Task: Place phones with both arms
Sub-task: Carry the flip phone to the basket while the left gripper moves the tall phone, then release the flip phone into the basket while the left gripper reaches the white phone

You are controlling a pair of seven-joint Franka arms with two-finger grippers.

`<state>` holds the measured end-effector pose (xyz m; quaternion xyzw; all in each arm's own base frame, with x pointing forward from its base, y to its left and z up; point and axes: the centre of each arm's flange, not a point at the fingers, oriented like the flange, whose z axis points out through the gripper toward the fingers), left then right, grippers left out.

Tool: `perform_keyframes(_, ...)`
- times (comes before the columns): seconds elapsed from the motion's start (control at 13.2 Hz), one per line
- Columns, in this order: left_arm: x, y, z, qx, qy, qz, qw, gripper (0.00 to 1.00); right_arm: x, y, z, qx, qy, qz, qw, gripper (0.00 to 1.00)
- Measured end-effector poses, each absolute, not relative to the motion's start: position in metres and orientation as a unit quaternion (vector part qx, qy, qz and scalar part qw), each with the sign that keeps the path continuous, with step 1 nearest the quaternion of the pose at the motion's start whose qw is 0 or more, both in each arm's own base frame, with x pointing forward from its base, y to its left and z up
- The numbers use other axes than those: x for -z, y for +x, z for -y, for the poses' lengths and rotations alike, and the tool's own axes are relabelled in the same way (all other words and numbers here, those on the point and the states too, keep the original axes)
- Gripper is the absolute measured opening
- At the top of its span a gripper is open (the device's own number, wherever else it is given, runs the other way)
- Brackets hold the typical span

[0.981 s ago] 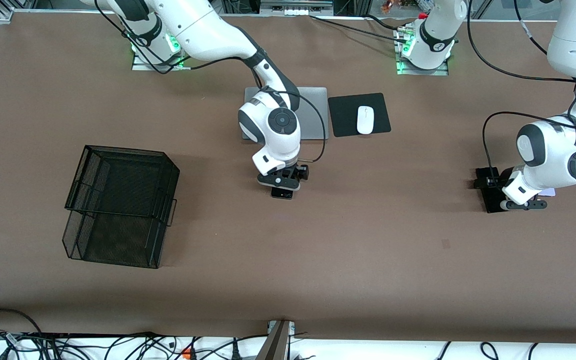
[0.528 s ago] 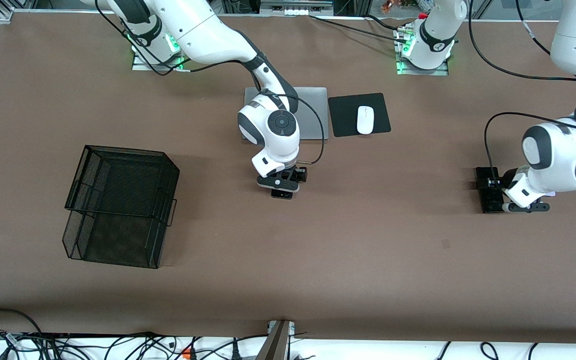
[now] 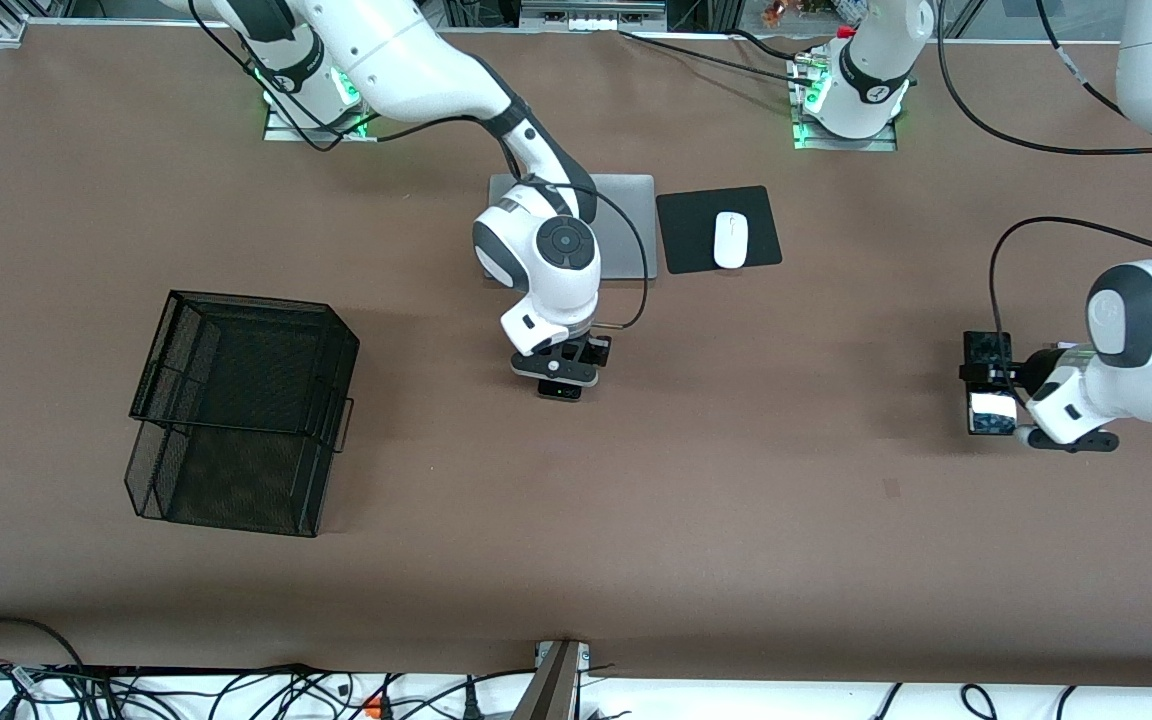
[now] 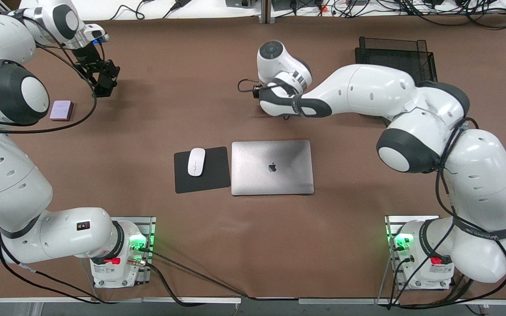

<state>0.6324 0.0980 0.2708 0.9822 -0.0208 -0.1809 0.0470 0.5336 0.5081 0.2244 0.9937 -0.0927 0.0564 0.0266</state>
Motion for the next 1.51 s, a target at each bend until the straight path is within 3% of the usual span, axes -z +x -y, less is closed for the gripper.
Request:
perform_keyframes(0.38, -0.3, 0.645, 0.022, 0.198, 0.974, 0.089, 0.07, 0.81, -0.39, 0.568, -0.412, 0.008, 0.994, 0.087, 0.061, 0.8)
perform_keyframes(0.6, -0.306, 0.637, 0.136, 0.184, 0.974, 0.108, 0.075, 0.81, -0.437, 0.593, -0.311, 0.034, 0.995, 0.057, 0.08, 0.8)
perform_keyframes(0.98, -0.246, 0.578, 0.382, 0.09, 0.99, 0.071, 0.083, 0.81, -0.446, 0.612, -0.127, 0.07, 0.993, 0.009, 0.092, 0.8)
perform_keyframes(1.28, -0.178, 0.513, 0.483, 0.055, 0.993, 0.018, 0.104, 0.81, -0.43, 0.615, -0.022, 0.061, 0.996, -0.018, 0.065, 0.8)
perform_keyframes(1.43, -0.17, 0.511, 0.489, 0.044, 0.994, 0.013, 0.101, 0.97, -0.395, 0.609, 0.002, 0.059, 0.997, -0.01, 0.057, 0.8)
perform_keyframes(1.51, -0.176, 0.52, 0.482, 0.039, 0.994, 0.006, 0.099, 1.0, -0.374, 0.606, 0.009, 0.062, 0.996, -0.005, 0.057, 0.8)
